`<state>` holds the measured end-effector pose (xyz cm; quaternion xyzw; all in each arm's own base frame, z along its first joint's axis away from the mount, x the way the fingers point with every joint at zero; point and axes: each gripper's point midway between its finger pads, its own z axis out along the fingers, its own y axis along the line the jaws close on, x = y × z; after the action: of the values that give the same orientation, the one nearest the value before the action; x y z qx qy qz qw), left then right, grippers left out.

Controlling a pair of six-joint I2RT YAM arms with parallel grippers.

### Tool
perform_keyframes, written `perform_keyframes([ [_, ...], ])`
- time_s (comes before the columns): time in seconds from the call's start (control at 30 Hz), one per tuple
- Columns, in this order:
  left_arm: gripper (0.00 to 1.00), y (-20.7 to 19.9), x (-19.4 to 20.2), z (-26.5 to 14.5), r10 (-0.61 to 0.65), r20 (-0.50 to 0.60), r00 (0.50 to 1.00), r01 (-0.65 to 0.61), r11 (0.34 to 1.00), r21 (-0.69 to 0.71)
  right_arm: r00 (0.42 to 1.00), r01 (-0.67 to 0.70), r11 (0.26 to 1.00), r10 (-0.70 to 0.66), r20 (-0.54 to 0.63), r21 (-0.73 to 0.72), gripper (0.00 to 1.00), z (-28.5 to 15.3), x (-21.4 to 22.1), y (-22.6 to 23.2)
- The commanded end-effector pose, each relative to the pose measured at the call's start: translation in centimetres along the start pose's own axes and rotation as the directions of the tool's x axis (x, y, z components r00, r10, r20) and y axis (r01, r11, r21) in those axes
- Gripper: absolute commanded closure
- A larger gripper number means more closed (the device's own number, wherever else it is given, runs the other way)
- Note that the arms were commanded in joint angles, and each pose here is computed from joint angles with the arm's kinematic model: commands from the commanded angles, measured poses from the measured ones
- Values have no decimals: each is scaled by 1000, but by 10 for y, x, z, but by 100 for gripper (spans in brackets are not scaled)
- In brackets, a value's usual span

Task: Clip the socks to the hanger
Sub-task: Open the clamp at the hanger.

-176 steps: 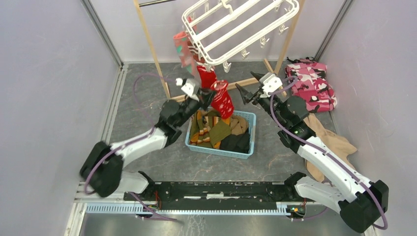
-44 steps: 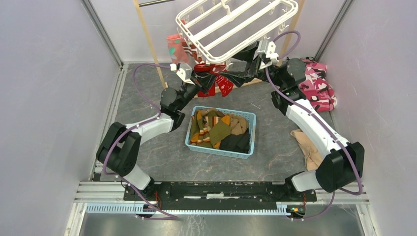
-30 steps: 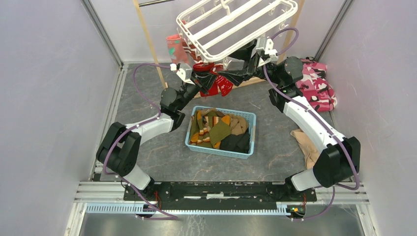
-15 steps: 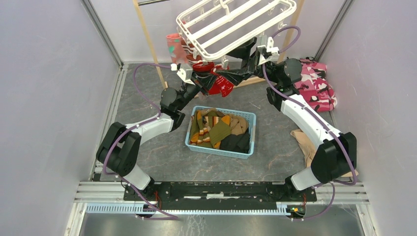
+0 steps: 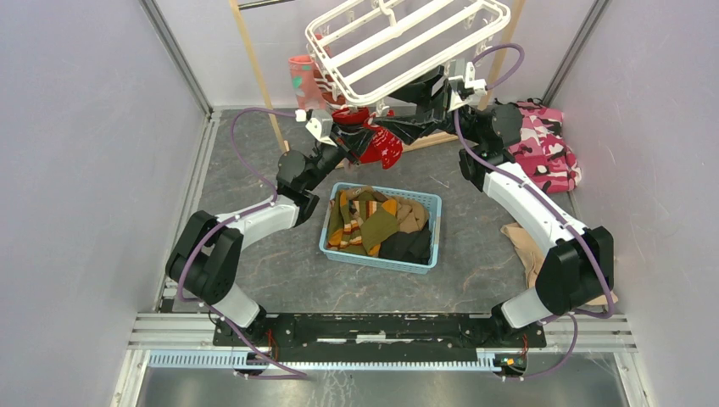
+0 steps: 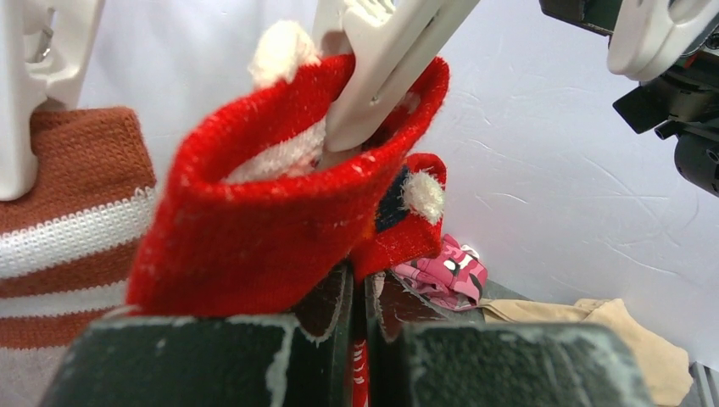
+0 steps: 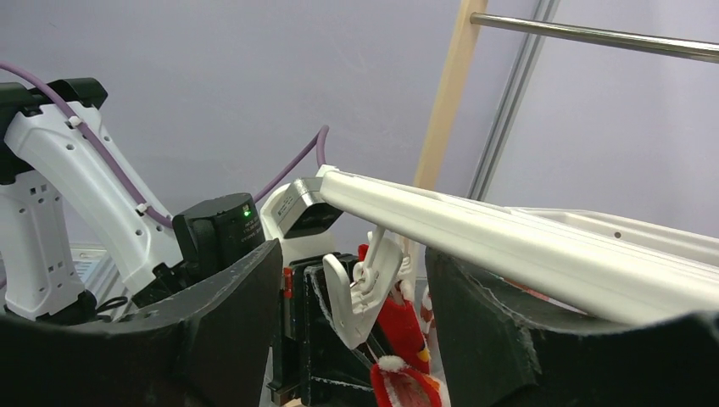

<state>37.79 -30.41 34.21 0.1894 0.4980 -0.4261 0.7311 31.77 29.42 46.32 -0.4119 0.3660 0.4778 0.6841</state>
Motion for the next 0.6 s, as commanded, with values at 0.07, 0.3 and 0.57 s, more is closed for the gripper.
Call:
perform_keyframes([
  [0.07,98,-9,-37,4,26,82,996,-28,999,23,999,29,999,-28,43,-36,38,6,-18,6],
  [0.3,98,-9,-37,4,28,83,996,-30,999,23,999,25,999,-23,41,-41,45,7,-18,5],
  [0.57,98,-9,-39,3,29,86,996,-31,999,23,999,26,999,-25,38,-42,36,8,-17,5],
])
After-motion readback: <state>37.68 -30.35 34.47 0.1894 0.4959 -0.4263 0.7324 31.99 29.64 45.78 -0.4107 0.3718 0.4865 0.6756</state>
